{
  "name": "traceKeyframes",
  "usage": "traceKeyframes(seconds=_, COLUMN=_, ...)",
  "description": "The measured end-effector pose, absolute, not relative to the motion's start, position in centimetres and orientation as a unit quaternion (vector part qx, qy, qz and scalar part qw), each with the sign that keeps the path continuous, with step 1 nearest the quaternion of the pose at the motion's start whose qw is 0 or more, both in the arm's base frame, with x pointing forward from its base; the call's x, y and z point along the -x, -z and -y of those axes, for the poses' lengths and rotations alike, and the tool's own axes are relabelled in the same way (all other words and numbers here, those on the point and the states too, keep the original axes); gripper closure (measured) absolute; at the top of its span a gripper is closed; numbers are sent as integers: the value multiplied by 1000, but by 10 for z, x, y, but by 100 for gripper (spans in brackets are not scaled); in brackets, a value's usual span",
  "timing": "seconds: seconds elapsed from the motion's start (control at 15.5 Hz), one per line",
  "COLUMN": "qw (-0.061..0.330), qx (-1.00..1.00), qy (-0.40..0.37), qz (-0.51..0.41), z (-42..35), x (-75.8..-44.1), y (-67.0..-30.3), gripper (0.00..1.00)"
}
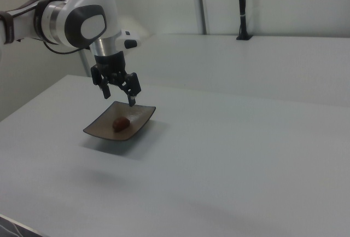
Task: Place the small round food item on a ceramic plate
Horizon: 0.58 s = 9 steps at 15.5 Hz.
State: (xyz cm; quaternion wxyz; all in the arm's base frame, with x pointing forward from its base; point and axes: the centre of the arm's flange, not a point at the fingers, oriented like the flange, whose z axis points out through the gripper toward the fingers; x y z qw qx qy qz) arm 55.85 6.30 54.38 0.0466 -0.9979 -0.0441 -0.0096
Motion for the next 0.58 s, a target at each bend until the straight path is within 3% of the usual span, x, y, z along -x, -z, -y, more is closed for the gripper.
traceKeyframes(seconds=0.39, qw=39, qx=998, qy=8, qz=47, z=-62, x=-558, y=-543, gripper=0)
traceKeyframes(seconds=0.58, qw=12, qx=998, qy=-13, qz=54, z=-59, x=-553, y=-546, gripper=0)
